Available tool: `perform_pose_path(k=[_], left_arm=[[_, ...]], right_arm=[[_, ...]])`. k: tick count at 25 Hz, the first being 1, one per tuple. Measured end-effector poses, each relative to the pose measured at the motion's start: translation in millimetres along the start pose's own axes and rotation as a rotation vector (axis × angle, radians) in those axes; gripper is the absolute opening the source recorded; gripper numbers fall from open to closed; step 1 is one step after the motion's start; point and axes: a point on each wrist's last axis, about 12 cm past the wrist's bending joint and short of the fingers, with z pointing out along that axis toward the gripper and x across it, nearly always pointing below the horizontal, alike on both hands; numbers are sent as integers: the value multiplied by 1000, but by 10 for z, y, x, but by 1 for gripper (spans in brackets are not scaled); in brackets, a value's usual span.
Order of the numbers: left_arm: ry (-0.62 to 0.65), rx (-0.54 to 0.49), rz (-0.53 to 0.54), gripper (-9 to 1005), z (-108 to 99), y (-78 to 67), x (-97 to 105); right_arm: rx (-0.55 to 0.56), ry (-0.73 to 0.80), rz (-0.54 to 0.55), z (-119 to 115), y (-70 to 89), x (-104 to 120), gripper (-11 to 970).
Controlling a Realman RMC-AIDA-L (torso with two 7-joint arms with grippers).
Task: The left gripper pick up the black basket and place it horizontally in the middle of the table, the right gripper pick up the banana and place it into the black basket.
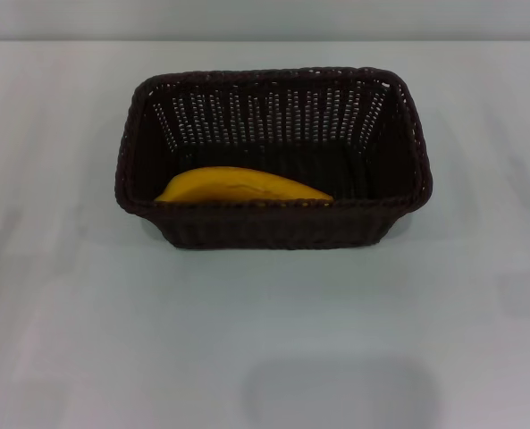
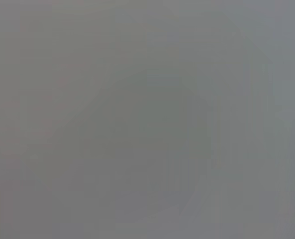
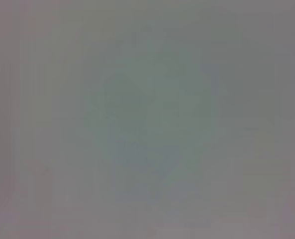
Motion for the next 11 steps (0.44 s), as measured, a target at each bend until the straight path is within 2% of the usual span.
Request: perform_pose_path(k=[11], left_arm=[[-30,-51,-19,723,138,-2,17]], right_arm=[[-28,7,-18,59,51,1,874]])
